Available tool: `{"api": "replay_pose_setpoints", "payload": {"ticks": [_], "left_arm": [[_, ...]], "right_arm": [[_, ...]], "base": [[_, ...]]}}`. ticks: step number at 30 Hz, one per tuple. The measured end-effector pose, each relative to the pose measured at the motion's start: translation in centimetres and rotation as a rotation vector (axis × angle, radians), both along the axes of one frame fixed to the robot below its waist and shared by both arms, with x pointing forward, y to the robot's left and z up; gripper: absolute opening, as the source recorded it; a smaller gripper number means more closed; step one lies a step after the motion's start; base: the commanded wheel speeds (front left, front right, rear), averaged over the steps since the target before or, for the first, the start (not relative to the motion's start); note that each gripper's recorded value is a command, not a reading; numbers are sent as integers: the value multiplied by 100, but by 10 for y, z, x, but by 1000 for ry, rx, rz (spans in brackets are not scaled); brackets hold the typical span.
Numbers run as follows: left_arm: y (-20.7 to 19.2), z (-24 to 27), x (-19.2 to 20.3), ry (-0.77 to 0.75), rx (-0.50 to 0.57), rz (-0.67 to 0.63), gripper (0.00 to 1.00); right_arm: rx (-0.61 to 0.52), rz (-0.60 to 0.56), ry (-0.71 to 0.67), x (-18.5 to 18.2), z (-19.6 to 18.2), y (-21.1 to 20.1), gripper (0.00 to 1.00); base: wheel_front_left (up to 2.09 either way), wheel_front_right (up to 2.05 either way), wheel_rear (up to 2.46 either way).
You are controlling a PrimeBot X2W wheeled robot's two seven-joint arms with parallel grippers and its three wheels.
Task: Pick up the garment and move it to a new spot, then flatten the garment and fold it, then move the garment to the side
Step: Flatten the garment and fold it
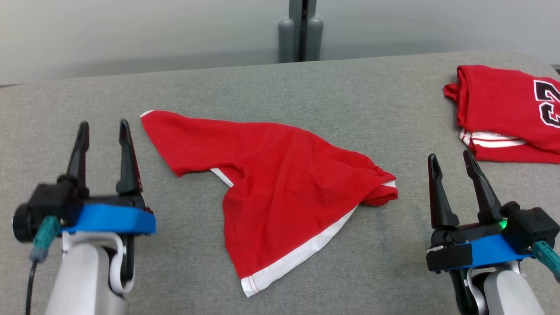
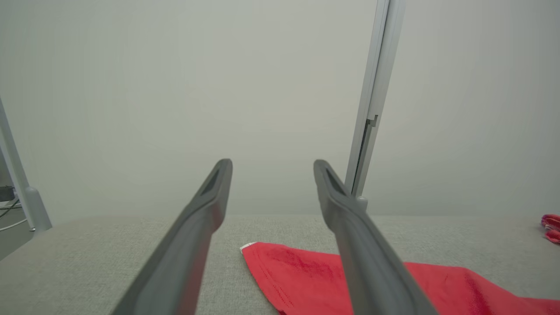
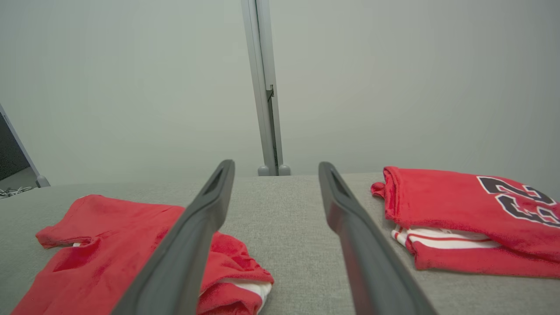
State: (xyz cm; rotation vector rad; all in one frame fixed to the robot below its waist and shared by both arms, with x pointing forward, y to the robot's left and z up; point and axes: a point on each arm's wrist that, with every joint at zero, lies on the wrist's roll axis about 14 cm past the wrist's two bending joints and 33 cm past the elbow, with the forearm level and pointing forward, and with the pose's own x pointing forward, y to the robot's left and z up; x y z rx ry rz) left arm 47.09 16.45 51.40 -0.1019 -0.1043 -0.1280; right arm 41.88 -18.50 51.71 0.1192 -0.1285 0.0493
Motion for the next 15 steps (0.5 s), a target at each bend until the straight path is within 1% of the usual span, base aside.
{"api": "replay_pose_setpoints", "payload": {"ticks": [7, 9, 12, 15], "left_arm": [[17, 0, -34, -8, -5, 67, 100], [18, -5, -41, 5, 1, 69, 100], [7, -15, -49, 35, -12, 32, 100], [-25, -27, -56, 75, -29, -66, 100]], "right_arm": [[9, 26, -7, 1, 2, 10, 100], [12, 29, 0, 0, 0, 11, 100], [16, 37, -1, 1, 0, 14, 100], [17, 43, 1, 0, 0, 16, 100]], "base": [[0, 0, 0], [0, 0, 0], [0, 0, 0], [0, 0, 0]]}}
